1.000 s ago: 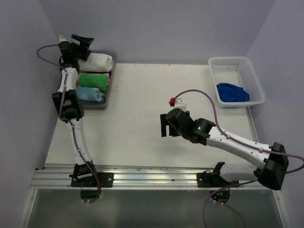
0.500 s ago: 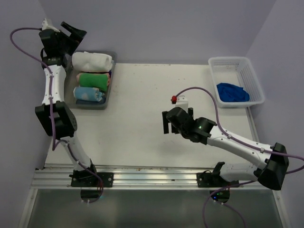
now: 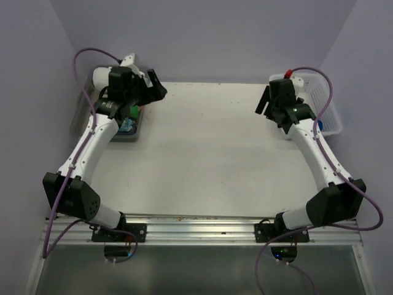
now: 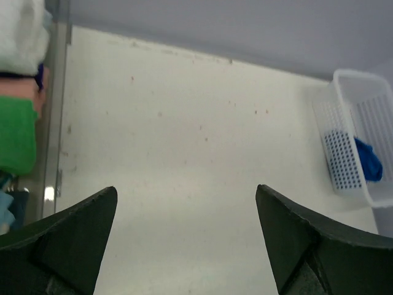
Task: Roll the towels
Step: Grab a towel with the right arm
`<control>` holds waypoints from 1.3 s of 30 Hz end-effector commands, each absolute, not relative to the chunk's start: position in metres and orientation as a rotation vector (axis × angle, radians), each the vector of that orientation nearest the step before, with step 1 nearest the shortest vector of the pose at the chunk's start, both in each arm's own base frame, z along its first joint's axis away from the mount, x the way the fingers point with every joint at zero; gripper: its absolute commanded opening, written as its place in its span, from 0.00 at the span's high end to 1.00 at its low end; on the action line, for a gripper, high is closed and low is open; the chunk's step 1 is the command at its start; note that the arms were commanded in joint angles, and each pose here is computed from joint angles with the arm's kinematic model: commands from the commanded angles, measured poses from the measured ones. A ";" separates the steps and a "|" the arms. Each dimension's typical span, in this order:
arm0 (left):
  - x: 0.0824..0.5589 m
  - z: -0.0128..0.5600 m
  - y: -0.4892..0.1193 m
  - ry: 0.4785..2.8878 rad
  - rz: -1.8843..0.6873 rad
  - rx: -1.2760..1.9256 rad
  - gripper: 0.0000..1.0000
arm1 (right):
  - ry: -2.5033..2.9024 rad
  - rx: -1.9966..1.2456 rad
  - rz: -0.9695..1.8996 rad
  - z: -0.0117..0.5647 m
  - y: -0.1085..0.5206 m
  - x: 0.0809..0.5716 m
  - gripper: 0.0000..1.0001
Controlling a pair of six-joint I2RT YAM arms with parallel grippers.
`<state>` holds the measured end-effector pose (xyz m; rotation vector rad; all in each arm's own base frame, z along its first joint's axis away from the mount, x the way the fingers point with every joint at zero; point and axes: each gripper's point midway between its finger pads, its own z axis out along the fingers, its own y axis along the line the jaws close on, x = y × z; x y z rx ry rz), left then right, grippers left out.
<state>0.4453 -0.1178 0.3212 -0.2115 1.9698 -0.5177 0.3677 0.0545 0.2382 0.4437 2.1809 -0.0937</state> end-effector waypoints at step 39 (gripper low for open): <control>0.328 0.244 -0.146 2.246 -0.252 -0.137 0.01 | 1.801 0.501 0.120 0.415 0.017 0.415 1.00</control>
